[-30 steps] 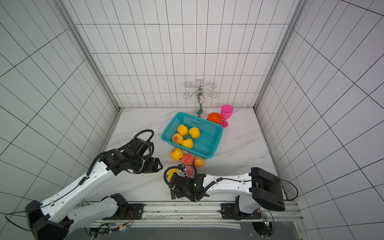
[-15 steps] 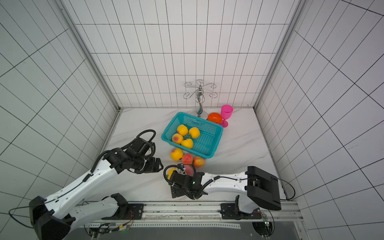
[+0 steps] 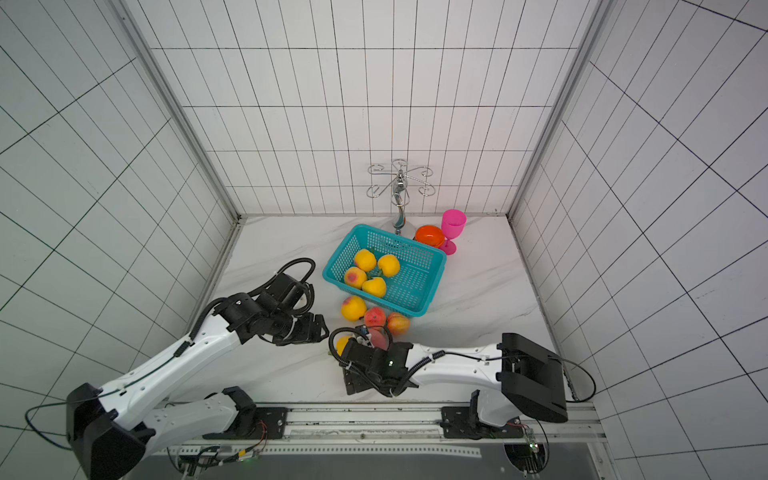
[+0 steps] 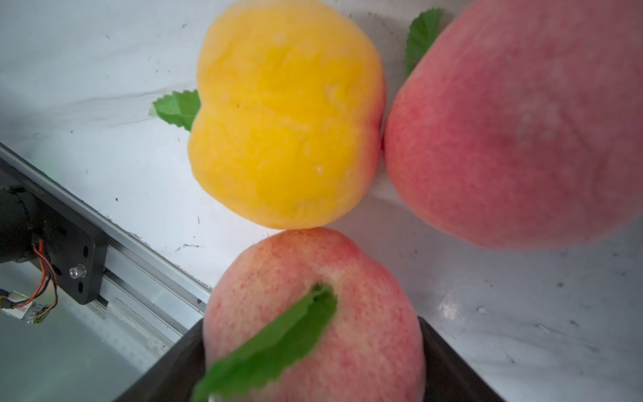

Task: Put the peaches into the basket
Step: Pick up the peach from the center of the board, then place the peach in the basket.

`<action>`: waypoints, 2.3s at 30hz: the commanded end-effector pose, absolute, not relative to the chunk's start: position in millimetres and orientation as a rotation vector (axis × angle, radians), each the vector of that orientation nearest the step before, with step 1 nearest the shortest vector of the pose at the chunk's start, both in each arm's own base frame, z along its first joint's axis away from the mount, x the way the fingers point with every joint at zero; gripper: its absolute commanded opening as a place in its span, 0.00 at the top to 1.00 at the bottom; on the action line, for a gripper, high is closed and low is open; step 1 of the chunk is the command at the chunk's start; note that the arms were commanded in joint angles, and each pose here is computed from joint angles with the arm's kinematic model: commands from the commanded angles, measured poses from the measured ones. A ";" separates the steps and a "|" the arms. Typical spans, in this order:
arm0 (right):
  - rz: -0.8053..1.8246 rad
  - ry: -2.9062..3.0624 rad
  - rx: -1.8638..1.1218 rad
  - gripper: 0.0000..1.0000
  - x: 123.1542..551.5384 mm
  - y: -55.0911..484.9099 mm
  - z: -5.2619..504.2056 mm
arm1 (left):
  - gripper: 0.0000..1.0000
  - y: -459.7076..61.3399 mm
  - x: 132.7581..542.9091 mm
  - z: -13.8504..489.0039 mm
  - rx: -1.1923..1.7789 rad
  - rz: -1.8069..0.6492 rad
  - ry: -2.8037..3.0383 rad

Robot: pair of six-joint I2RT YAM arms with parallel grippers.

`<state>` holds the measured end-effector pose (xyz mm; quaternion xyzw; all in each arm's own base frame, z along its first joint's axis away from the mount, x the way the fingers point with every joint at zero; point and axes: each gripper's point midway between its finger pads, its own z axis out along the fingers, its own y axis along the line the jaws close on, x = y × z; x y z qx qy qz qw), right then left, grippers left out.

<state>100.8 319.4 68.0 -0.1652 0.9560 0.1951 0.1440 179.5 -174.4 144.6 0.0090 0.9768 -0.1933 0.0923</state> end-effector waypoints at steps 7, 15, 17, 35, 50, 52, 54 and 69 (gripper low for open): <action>0.550 2.691 -0.485 0.22 110.4 301.6 105.4 | 0.16 -180.4 200.9 155.8 0.009 -0.592 2.838; 0.571 2.624 -0.458 0.22 133.1 281.6 149.4 | 0.16 -187.1 213.6 159.0 -0.019 -0.615 2.823; 0.587 2.605 -0.438 0.22 142.2 275.6 160.3 | 0.16 -189.5 216.1 158.3 -0.029 -0.625 2.825; 0.616 2.490 -0.383 0.22 235.2 227.0 222.6 | 0.16 -199.9 249.9 165.9 -0.097 -0.548 2.819; 0.497 2.464 -0.412 0.22 310.9 187.2 212.9 | 0.16 -209.7 276.3 181.9 -0.244 -0.535 2.791; 0.479 2.471 -0.430 0.22 318.3 184.3 208.6 | 0.16 -210.7 278.2 182.8 -0.269 -0.533 2.786; 0.475 2.478 -0.435 0.22 324.1 181.6 206.1 | 0.16 -213.6 279.3 184.2 -0.277 -0.540 2.784; 0.339 2.533 -0.473 0.23 360.4 175.4 183.3 | 0.11 -231.2 292.1 176.7 -0.143 -0.589 2.754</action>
